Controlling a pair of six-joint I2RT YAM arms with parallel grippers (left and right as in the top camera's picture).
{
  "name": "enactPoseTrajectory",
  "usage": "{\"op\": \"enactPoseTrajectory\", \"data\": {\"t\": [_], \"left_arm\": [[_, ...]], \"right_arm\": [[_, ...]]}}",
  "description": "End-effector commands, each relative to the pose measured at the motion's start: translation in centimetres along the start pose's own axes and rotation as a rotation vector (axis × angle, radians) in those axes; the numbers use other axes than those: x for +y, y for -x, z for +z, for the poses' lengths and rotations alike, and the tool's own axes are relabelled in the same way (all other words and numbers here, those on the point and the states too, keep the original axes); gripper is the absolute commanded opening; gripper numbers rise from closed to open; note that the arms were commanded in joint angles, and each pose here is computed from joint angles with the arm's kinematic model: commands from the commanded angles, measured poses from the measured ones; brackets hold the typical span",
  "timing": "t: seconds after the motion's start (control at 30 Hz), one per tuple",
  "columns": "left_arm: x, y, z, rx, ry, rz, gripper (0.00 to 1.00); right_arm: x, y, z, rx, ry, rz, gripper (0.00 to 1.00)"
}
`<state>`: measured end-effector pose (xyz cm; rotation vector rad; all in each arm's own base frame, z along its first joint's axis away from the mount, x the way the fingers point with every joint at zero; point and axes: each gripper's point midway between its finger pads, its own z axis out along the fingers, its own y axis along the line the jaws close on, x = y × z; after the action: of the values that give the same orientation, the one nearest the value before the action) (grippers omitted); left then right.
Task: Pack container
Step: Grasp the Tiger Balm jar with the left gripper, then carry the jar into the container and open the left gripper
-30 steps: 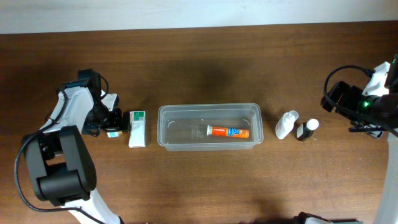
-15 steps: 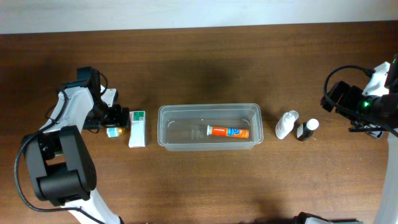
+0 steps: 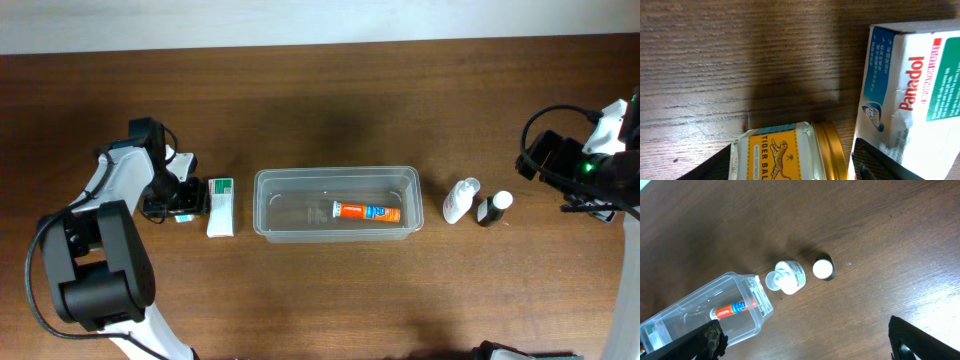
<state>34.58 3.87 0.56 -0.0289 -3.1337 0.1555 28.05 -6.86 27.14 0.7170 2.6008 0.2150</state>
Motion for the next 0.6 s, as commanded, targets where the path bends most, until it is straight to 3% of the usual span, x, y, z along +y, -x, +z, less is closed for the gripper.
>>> {"op": "enactPoseTrajectory", "data": {"t": [0.0,0.27,0.57], "left_arm": [[-0.2,-0.2,0.4,0.011,-0.013,-0.012,0.65],[-0.2,-0.1,-0.1,0.012,-0.013,-0.013,0.52],[-1.5,1.8,-9.8,-0.060,-0.005,0.011,0.39]], "right_arm": [[0.2,0.3,-0.6,-0.019,0.015,-0.002,0.98],[0.2,0.3,-0.6,-0.019,0.015,-0.002,0.98],[0.2,0.3,-0.6,-0.019,0.015,-0.002,0.98]]}}
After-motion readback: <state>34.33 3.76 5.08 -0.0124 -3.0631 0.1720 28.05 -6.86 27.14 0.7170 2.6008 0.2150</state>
